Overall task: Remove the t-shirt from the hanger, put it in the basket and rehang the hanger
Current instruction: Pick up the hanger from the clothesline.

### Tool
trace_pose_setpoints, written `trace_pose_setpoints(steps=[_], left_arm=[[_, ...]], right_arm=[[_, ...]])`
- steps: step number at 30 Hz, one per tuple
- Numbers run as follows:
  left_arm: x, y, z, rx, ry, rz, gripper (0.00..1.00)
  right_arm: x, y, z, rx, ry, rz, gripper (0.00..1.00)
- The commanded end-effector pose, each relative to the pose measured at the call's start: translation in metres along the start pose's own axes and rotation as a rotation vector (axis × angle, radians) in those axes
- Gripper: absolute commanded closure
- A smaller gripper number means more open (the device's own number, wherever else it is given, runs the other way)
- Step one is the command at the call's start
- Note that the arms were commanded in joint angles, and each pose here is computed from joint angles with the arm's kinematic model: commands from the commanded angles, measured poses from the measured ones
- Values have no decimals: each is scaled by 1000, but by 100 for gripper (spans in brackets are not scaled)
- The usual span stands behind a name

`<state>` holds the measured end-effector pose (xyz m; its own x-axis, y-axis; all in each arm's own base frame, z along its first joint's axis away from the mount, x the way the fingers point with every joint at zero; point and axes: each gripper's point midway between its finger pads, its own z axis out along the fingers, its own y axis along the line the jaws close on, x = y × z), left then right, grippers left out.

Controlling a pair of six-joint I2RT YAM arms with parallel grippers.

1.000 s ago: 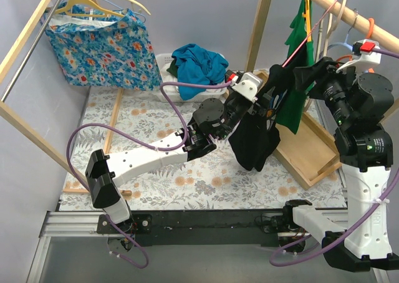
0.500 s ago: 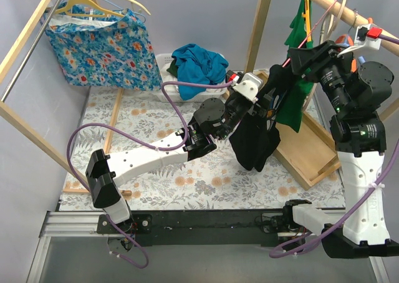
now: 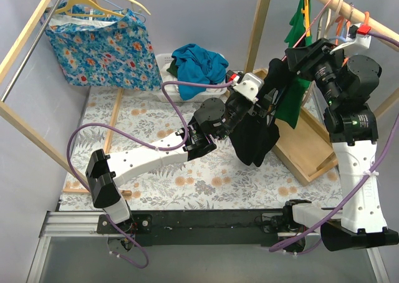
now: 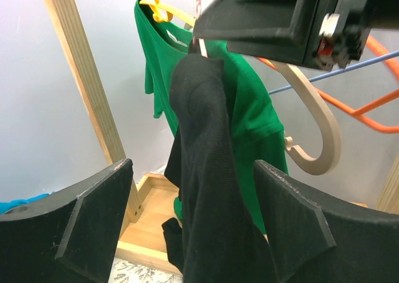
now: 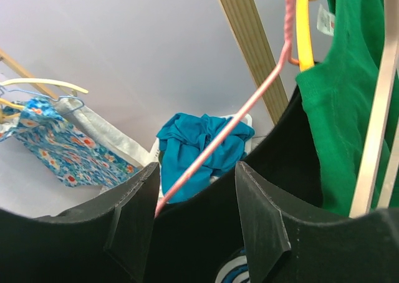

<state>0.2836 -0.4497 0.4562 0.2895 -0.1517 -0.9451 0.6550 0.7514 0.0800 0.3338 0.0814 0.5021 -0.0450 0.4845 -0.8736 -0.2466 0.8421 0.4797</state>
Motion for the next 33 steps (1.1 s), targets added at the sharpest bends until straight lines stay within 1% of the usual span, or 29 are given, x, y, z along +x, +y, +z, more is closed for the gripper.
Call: trace_pose_setpoints(steps=[1, 5, 6, 12, 14, 17, 18, 20, 21, 22, 33], left_arm=[[-9, 5, 2, -6, -15, -4, 22], [-9, 4, 3, -2, -12, -3, 22], [-9, 4, 3, -2, -11, -1, 22], [-6, 1, 2, 17, -8, 6, 24], [-6, -2, 2, 31, -8, 8, 27], [-7, -7, -1, 65, -14, 5, 32], [-10, -8, -2, 71, -21, 3, 32], [-11, -9, -3, 84, -24, 3, 34], [-11, -9, -3, 87, -25, 3, 34], [-12, -10, -3, 89, -27, 3, 34], [-19, -9, -1, 86, -46, 4, 31]], right_arm=[[22, -21, 16, 53, 41, 4, 41], [33, -23, 22, 31, 61, 10, 43], [34, -19, 24, 11, 64, 10, 47], [34, -14, 26, -26, 51, 11, 55], [32, -13, 26, -31, 46, 8, 58], [32, -11, 28, -44, 41, 8, 69], [30, -10, 28, -48, 36, 7, 75], [28, -9, 28, -54, 29, 6, 84], [27, -8, 28, -55, 25, 6, 94], [25, -8, 28, -57, 19, 6, 99], [-12, 9, 14, -95, -109, -40, 99]])
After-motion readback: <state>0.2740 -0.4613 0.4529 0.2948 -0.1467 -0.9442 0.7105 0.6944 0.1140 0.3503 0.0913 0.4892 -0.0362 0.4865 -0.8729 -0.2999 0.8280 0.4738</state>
